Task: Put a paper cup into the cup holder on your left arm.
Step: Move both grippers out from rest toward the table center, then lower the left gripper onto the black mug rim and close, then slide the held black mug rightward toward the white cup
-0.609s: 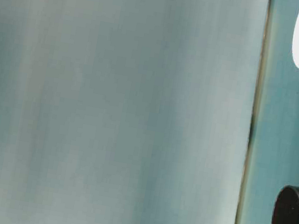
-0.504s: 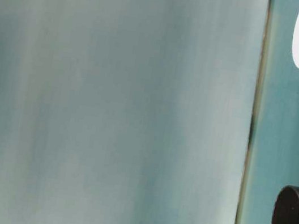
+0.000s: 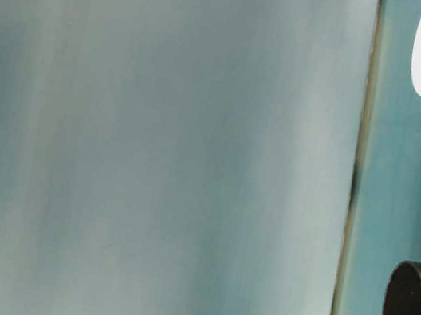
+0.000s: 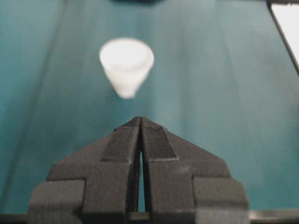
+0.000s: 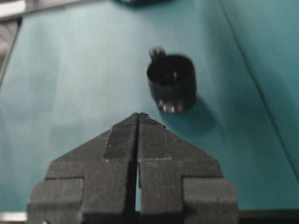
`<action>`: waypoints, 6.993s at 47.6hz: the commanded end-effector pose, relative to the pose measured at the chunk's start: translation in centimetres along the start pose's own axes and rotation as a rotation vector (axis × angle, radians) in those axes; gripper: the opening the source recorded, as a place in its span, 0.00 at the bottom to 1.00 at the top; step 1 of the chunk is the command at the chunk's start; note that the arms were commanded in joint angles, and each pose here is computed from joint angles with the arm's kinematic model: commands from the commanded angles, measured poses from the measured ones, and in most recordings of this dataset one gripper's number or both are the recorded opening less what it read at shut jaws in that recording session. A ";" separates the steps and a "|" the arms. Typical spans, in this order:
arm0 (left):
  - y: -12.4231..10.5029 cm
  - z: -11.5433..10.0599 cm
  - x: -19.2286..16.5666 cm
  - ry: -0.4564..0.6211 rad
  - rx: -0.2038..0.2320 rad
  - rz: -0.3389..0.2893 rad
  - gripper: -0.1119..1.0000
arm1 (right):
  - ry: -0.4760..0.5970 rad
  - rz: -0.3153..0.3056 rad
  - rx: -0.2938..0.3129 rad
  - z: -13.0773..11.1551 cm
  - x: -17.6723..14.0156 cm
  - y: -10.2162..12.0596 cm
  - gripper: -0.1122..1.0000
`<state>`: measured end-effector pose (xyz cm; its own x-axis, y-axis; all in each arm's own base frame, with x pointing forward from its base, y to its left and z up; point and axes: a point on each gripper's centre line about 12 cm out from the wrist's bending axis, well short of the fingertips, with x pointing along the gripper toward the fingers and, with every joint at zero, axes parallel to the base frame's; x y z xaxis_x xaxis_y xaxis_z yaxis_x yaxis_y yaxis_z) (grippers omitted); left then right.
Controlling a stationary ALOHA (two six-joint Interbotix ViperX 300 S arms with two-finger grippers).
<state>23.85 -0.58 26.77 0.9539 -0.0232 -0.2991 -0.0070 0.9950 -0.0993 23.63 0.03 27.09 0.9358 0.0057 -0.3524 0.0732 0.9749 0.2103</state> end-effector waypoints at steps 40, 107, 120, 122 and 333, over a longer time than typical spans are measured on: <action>-0.3 -5.6 5.4 0.465 -0.040 0.037 0.13 | 0.221 -0.035 0.012 0.6 3.1 0.3 0.08; 2.9 -9.7 9.4 0.618 -0.037 0.120 0.96 | 0.276 -0.051 0.017 -0.2 3.0 0.0 0.08; 2.9 -10.0 10.6 0.619 -0.045 0.122 0.96 | 0.278 -0.055 0.017 -0.3 3.0 -0.1 0.08; 3.0 -10.0 10.6 0.621 -0.046 0.123 0.95 | 0.280 -0.055 0.017 -0.4 3.0 -0.1 0.08; 3.2 -7.6 19.3 0.559 0.094 0.076 0.87 | 0.355 -0.110 0.021 -3.9 1.9 -1.9 0.08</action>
<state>39.69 1.56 13.06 0.6350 0.0275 -0.7720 -0.0240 0.9996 0.0159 23.76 -0.83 22.12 0.7351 -0.0131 -0.6779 0.1711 0.9710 0.1668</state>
